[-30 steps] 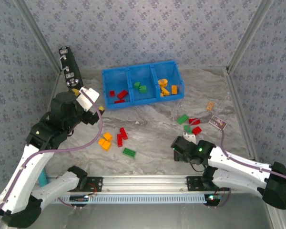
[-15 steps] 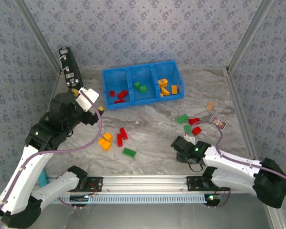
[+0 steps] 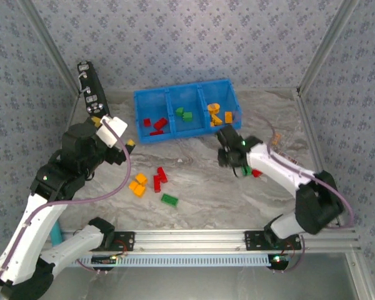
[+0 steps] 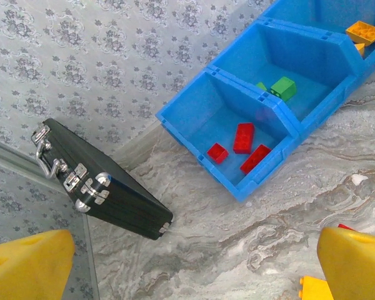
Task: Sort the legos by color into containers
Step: Pick up the lego from the bottom-right of the table, then place the lego in the container.
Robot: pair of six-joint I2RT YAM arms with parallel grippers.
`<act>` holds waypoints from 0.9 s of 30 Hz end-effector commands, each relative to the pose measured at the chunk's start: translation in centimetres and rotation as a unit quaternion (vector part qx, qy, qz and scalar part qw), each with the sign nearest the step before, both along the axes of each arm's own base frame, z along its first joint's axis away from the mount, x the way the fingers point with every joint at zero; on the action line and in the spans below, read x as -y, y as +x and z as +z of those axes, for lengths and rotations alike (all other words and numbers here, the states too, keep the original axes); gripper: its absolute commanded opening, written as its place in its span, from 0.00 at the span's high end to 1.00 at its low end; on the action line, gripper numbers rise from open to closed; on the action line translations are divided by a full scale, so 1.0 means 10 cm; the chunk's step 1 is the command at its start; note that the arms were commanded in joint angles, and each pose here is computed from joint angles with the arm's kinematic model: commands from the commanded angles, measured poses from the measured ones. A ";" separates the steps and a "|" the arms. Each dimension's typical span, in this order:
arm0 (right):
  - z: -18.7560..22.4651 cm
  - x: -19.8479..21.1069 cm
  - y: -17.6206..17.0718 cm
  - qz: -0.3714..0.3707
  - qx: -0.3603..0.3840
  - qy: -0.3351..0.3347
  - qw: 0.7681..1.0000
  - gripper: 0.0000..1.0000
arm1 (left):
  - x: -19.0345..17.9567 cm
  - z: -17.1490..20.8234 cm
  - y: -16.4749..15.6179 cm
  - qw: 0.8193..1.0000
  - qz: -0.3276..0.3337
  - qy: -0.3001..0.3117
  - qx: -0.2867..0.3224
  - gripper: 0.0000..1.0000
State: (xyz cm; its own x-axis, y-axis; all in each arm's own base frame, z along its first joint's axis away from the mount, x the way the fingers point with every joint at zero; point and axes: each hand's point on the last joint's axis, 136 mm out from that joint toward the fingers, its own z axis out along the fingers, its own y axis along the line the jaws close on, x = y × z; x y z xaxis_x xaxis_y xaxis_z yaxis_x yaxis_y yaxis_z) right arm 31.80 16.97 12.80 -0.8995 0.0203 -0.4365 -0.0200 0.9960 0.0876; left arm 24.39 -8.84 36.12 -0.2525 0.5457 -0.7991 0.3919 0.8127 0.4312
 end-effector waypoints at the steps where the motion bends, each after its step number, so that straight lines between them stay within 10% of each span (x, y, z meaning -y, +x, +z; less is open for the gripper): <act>1: 0.28 -0.24 0.55 0.091 0.039 -0.026 0.995 0.80 | -0.06 0.11 -0.05 1.000 0.007 0.002 0.018 0.00; 12: 0.51 -1.04 1.86 0.158 0.115 -0.004 0.981 0.80 | -0.08 0.03 0.02 1.000 0.016 0.022 0.014 0.00; 27: 0.14 -1.39 2.35 0.165 0.121 0.031 0.978 0.80 | 0.00 -0.09 0.14 0.999 0.012 0.037 -0.001 0.00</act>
